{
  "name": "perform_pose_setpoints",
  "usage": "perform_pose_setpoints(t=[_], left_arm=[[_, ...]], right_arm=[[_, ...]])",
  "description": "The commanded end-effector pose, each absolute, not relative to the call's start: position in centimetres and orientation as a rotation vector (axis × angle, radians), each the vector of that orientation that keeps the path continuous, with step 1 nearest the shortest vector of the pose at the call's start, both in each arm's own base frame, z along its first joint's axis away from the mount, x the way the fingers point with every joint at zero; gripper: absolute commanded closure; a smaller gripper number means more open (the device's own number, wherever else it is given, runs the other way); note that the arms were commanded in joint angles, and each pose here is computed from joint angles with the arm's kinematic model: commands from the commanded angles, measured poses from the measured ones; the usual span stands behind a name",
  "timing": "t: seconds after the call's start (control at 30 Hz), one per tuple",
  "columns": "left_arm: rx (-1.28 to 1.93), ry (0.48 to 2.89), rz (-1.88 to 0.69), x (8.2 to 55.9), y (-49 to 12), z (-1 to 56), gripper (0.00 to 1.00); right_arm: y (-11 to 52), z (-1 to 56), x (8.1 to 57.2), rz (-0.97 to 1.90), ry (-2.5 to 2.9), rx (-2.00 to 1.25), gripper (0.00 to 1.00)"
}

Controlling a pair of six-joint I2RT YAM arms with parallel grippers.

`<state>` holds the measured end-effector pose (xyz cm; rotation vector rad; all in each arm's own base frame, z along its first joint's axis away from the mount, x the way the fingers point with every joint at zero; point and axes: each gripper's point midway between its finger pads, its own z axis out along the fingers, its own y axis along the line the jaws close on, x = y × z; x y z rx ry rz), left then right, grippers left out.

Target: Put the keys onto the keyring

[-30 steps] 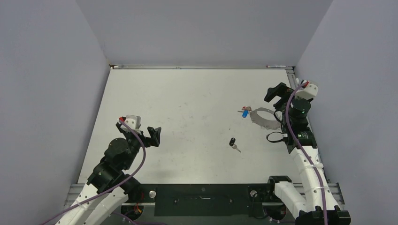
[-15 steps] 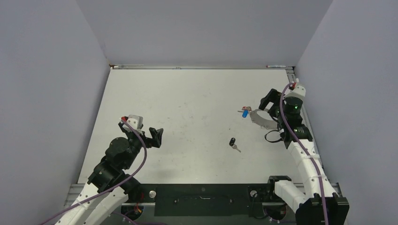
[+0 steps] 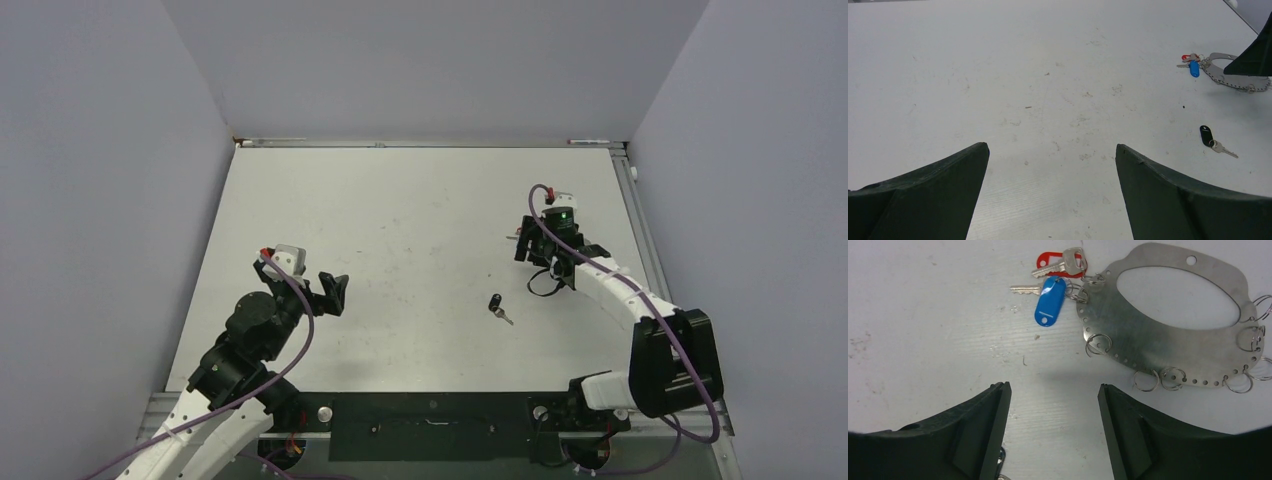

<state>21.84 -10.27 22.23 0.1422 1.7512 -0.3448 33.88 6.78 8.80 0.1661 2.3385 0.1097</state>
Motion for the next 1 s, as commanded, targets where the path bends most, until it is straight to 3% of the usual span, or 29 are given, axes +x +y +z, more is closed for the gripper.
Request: perform_pose_setpoints(t=[0.0,0.47,0.67,0.97], left_arm=[[0.117,1.7,-0.364,21.8,-10.1,24.4,0.04],[0.124,1.698,-0.37,21.9,-10.3,24.4,0.04],[0.129,1.703,-0.367,22.0,-10.4,24.2,0.04],[0.138,1.722,-0.355,22.3,-10.5,23.8,0.04]], right_arm=[[6.2,9.8,35.8,0.043,2.29,0.188,0.35],[4.0,6.3,37.6,-0.151,2.337,0.299,0.36],[4.3,5.5,39.0,-0.149,2.331,0.334,0.51],[4.9,3.9,39.4,-0.137,2.369,0.336,0.61]])
